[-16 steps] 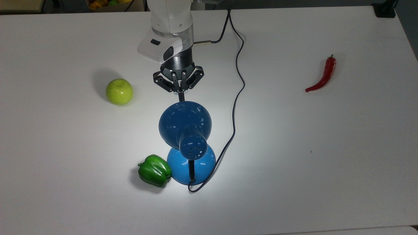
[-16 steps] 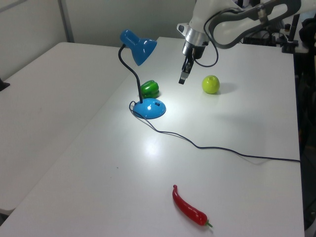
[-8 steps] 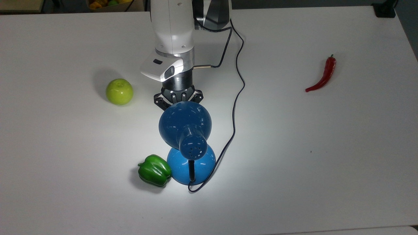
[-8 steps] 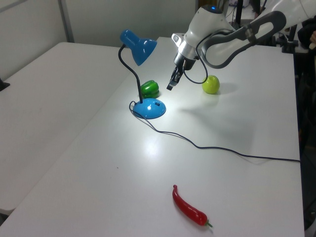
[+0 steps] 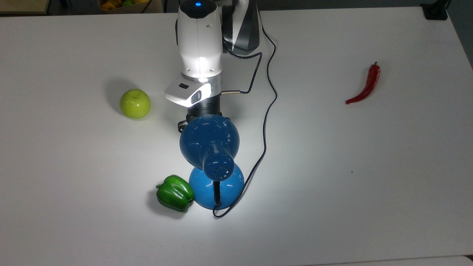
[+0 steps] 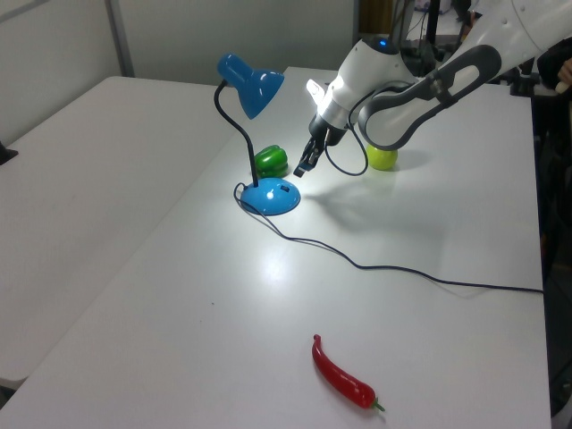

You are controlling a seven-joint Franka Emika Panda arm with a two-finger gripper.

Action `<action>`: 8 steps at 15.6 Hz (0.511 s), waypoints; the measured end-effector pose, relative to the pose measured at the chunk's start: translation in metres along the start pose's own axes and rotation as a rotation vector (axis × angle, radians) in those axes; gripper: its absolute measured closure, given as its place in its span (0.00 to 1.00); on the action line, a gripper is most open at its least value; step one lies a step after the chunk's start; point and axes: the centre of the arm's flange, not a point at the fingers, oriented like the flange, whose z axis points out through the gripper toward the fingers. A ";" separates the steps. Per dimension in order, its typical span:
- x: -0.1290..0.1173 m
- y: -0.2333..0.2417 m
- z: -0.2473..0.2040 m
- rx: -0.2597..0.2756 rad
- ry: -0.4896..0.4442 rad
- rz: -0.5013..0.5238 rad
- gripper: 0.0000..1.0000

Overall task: Turn off lamp
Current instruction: 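Lower the gripper down onto the switch on the lamp base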

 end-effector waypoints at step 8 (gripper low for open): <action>0.000 -0.009 0.008 0.007 0.012 -0.007 0.99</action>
